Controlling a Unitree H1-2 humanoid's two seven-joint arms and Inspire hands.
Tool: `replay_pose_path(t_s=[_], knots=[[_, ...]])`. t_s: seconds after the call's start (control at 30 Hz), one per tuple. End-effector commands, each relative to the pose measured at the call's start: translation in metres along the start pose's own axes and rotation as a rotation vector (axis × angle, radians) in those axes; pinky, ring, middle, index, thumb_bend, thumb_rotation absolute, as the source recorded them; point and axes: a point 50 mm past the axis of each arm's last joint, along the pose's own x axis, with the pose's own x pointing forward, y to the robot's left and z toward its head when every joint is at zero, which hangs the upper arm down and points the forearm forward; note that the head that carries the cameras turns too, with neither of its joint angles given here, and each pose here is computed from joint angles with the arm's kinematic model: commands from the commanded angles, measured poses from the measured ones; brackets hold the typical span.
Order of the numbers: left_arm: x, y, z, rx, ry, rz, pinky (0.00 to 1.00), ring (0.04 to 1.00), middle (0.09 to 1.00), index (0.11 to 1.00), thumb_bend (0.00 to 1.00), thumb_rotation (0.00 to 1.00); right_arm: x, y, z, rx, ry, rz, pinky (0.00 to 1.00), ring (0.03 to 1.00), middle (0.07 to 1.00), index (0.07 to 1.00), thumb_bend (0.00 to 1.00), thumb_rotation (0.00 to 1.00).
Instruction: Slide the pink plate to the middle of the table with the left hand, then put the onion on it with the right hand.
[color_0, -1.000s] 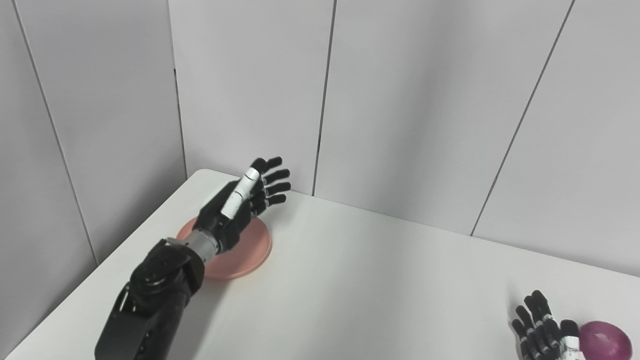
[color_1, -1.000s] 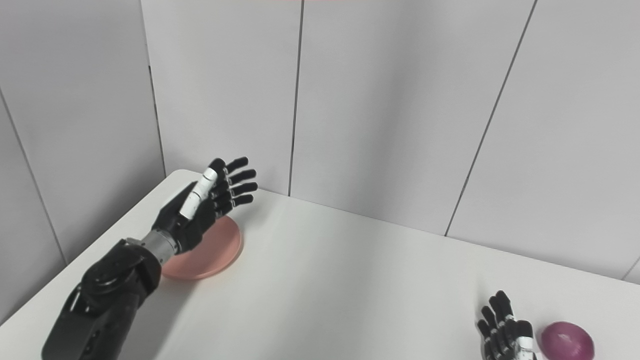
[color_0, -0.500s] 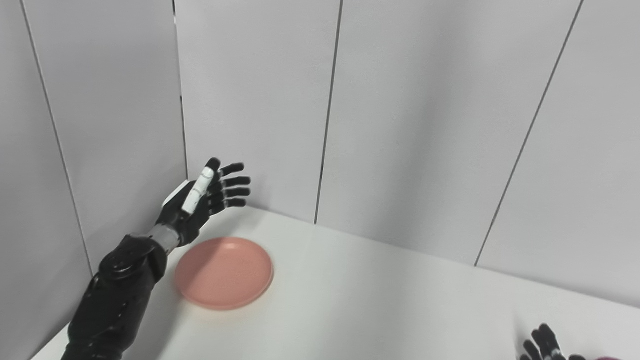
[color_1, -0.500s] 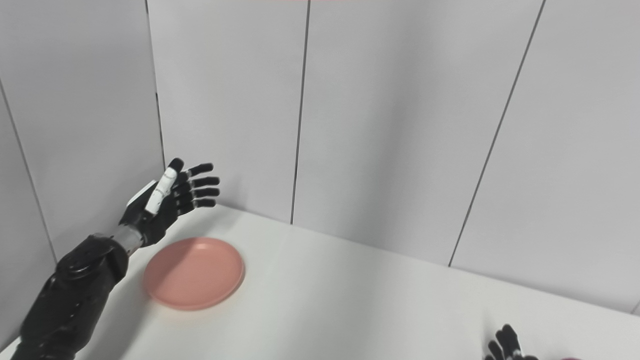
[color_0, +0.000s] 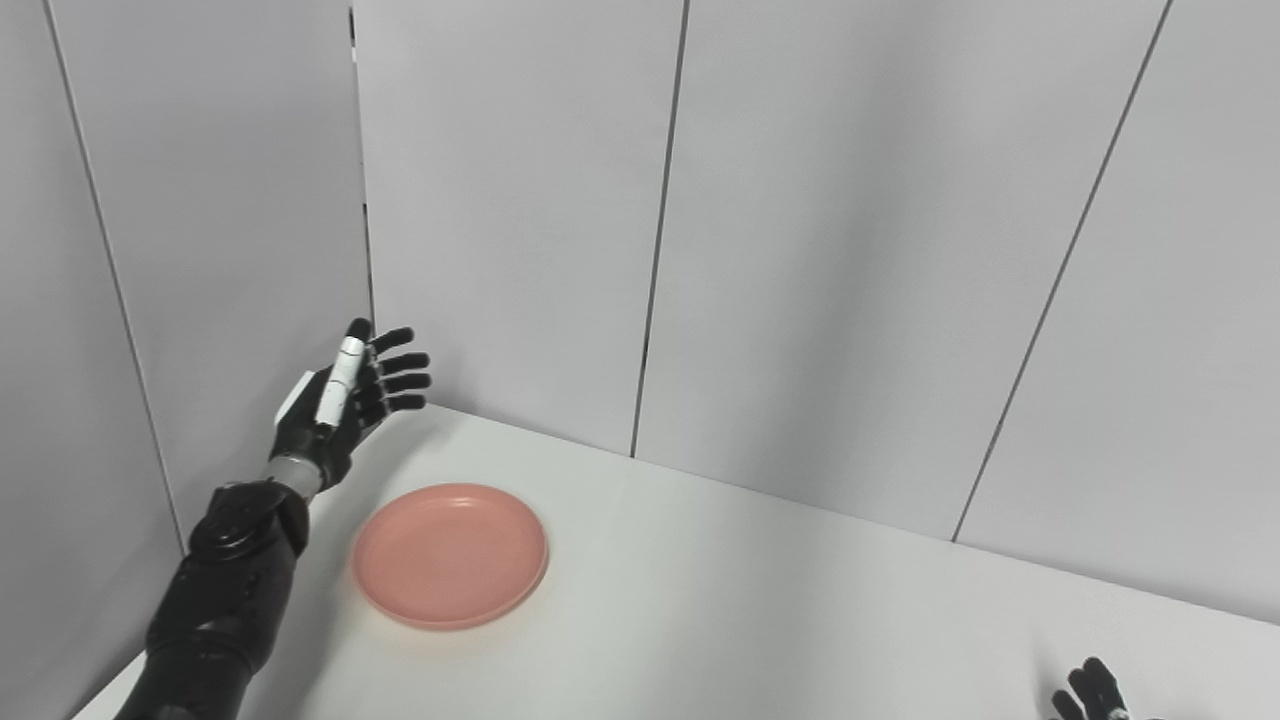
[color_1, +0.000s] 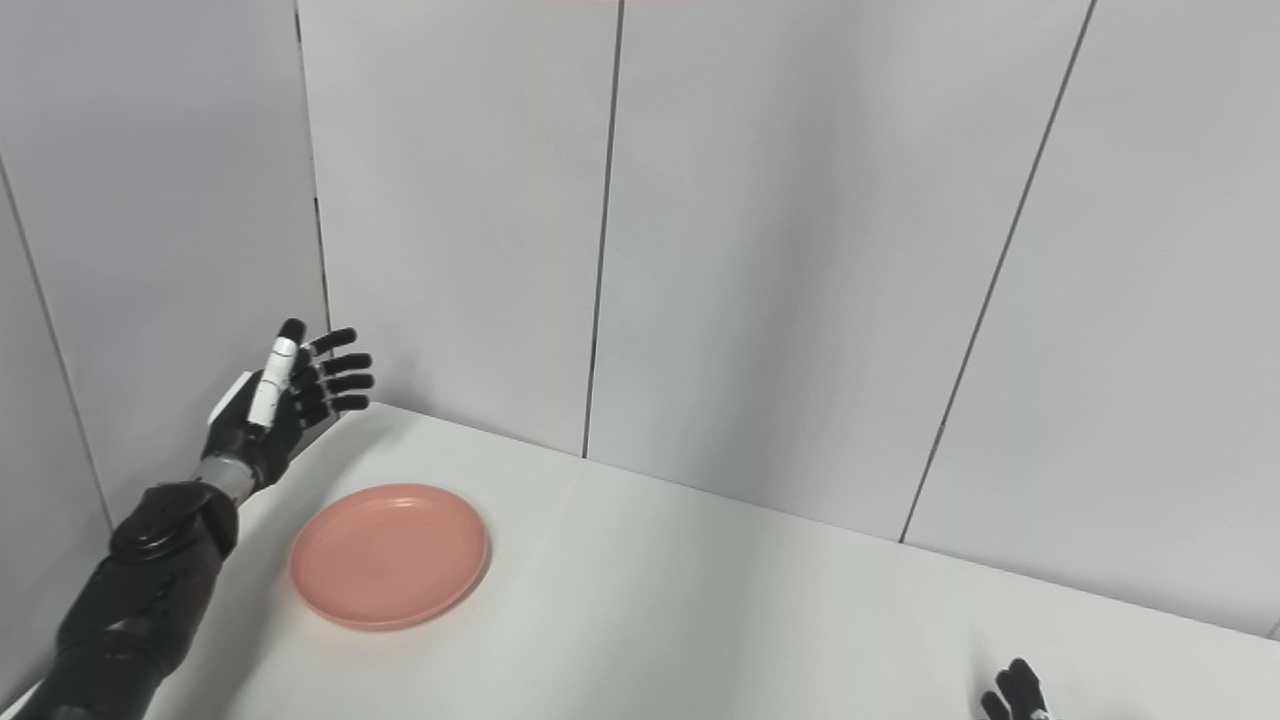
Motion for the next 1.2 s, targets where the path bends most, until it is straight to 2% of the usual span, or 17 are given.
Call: replay_pose_path(t_s=[0.0,0.13,0.27,0.47,0.6,0.73,1.07,1.17], knots=[[0.029,0.011,0.062,0.041,-0.186,0.013,0.65,0.691,0.711,0.76,0.89,0.88,-0.075,-0.022,-0.079,0.05,0.26,-0.103,1.0,1.0,1.0,1.0,0.61,1.0],[0.029,0.02,0.048,0.009,-0.147,0.057,0.66,0.695,0.709,0.757,0.87,0.85,-0.077,-0.022,-0.078,0.051,0.26,-0.107,1.0,1.0,1.0,1.0,0.61,1.0],[0.026,0.028,0.036,-0.009,-0.106,0.075,0.63,0.658,0.688,0.756,0.86,0.82,-0.079,-0.023,-0.076,0.048,0.259,-0.108,1.0,1.0,1.0,1.0,0.63,1.0],[0.016,0.037,0.016,0.015,-0.04,0.085,0.64,0.683,0.704,0.754,0.83,0.86,-0.08,-0.023,-0.075,0.044,0.258,-0.102,1.0,1.0,1.0,1.0,0.62,1.0],[0.007,0.039,-0.001,0.011,0.012,0.072,0.64,0.686,0.726,0.772,0.86,0.86,-0.081,-0.023,-0.074,0.046,0.257,-0.102,1.0,1.0,1.0,1.0,0.62,1.0],[-0.001,0.036,-0.019,0.004,0.05,0.056,0.65,0.688,0.717,0.775,0.85,0.85,-0.082,-0.024,-0.074,0.049,0.253,-0.099,1.0,1.0,1.0,1.0,0.61,1.0],[-0.016,0.016,-0.055,-0.018,0.13,0.03,0.65,0.68,0.704,0.787,0.9,0.84,-0.084,-0.022,-0.073,0.051,0.257,-0.103,1.0,1.0,1.0,1.0,0.64,1.0],[-0.02,0.011,-0.062,-0.018,0.152,0.004,0.66,0.69,0.718,0.79,0.83,0.89,-0.083,-0.021,-0.072,0.055,0.256,-0.103,1.0,1.0,1.0,1.0,0.64,1.0]])
